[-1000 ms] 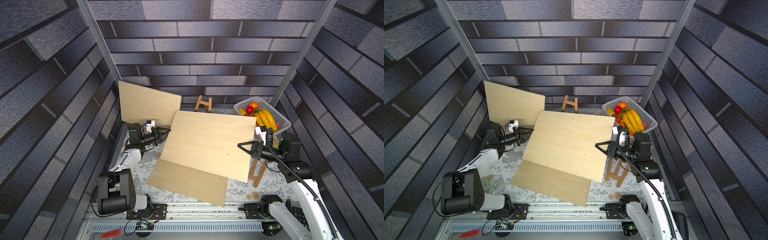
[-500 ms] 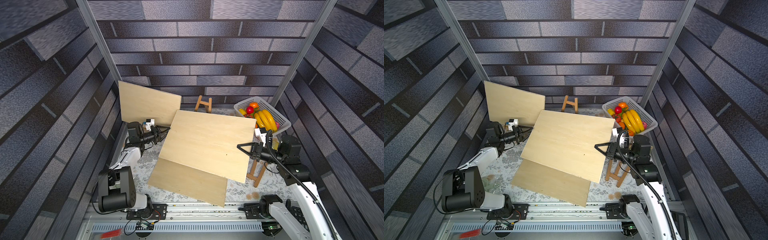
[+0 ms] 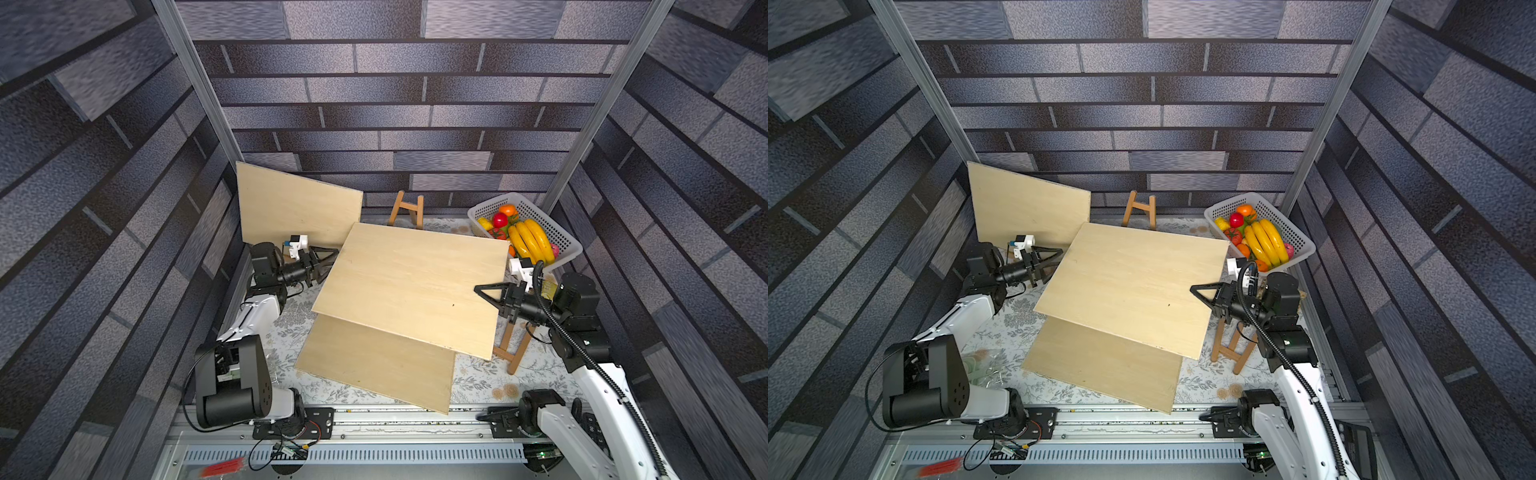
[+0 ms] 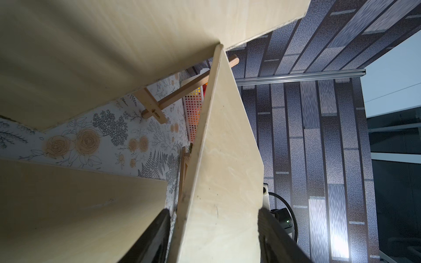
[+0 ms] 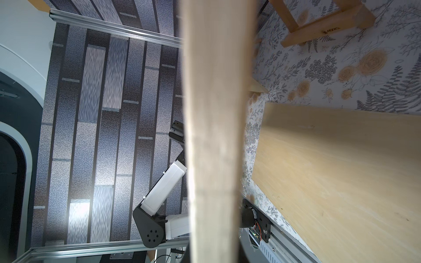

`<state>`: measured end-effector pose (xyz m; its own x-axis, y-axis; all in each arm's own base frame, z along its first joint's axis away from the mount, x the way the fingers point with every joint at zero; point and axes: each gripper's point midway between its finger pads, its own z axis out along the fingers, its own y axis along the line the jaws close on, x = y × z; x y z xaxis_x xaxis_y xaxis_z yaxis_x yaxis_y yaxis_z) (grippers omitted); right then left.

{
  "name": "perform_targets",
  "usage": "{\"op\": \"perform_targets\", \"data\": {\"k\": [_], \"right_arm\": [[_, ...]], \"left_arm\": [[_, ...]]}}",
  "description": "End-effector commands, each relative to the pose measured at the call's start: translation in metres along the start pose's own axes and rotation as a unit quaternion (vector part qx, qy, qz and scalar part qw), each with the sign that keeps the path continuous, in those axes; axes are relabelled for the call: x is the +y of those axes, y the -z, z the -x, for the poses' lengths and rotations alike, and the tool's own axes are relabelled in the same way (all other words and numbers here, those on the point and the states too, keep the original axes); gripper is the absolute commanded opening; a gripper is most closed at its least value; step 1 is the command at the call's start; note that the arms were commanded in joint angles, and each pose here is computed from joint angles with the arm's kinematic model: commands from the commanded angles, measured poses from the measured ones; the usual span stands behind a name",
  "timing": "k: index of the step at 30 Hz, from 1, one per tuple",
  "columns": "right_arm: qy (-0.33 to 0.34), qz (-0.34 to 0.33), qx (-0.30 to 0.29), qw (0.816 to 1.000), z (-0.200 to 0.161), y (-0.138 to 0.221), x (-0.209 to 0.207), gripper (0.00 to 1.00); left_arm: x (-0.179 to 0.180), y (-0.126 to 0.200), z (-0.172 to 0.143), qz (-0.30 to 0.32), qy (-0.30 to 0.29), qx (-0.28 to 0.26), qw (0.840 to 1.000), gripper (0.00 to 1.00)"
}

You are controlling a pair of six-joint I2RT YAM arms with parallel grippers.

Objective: Assemble the easel
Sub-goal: Place the drawing board on the easel.

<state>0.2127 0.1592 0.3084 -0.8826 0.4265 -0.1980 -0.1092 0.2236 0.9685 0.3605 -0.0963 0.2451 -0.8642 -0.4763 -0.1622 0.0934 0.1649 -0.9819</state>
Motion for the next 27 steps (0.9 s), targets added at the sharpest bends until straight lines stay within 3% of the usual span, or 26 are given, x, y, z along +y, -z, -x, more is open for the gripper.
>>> {"op": "perform_targets", "data": {"k": [1, 16, 27], "right_arm": [[0.12, 0.06, -0.042, 0.99, 0.007, 0.022, 0.069, 0.0], [0.134, 0.089, -0.09, 0.983, 0.027, 0.039, 0.109, 0.0], [0.191, 0.094, -0.111, 0.971, 0.035, 0.055, 0.167, 0.0]], "left_arm": [[-0.015, 0.006, -0.002, -0.012, -0.026, 0.002, 1.0, 0.66], [-0.006, 0.013, 0.0, -0.006, -0.015, -0.014, 1.0, 0.7], [-0.001, 0.013, 0.0, -0.004, -0.011, -0.015, 1.0, 0.7]]}}
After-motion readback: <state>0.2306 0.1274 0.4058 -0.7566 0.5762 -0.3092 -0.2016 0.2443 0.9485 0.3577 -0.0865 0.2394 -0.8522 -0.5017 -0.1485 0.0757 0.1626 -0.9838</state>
